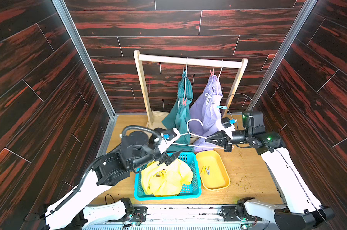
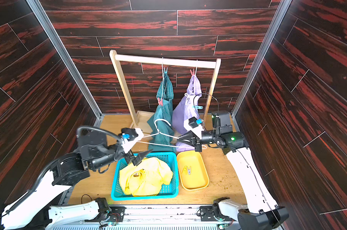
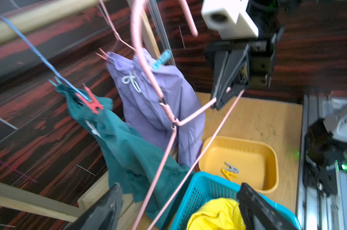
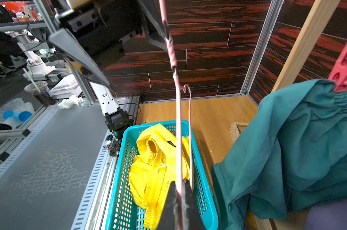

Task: Remove the clothespins securing shorts to the hanger
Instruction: Place the hanger on the clothesline.

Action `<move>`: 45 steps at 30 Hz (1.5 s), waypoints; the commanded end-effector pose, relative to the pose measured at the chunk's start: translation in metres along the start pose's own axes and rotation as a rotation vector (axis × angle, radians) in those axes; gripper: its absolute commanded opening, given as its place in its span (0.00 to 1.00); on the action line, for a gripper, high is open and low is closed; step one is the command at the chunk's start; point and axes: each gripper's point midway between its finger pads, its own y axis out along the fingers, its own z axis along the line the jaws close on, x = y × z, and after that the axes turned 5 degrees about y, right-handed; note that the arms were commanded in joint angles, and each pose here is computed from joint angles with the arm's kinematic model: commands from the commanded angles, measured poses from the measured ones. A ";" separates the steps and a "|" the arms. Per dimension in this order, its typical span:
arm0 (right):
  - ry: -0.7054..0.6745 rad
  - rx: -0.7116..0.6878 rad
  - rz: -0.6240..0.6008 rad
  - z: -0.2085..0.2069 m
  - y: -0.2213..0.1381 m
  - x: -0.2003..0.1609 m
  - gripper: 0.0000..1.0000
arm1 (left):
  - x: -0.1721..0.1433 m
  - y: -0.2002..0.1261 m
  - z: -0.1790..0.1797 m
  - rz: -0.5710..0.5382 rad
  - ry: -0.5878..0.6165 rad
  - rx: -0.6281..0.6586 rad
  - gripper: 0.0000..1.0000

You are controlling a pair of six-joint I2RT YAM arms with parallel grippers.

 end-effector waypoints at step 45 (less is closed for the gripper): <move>-0.218 0.086 0.016 0.067 -0.019 -0.015 0.00 | -0.089 -0.002 -0.047 0.211 0.158 -0.169 0.12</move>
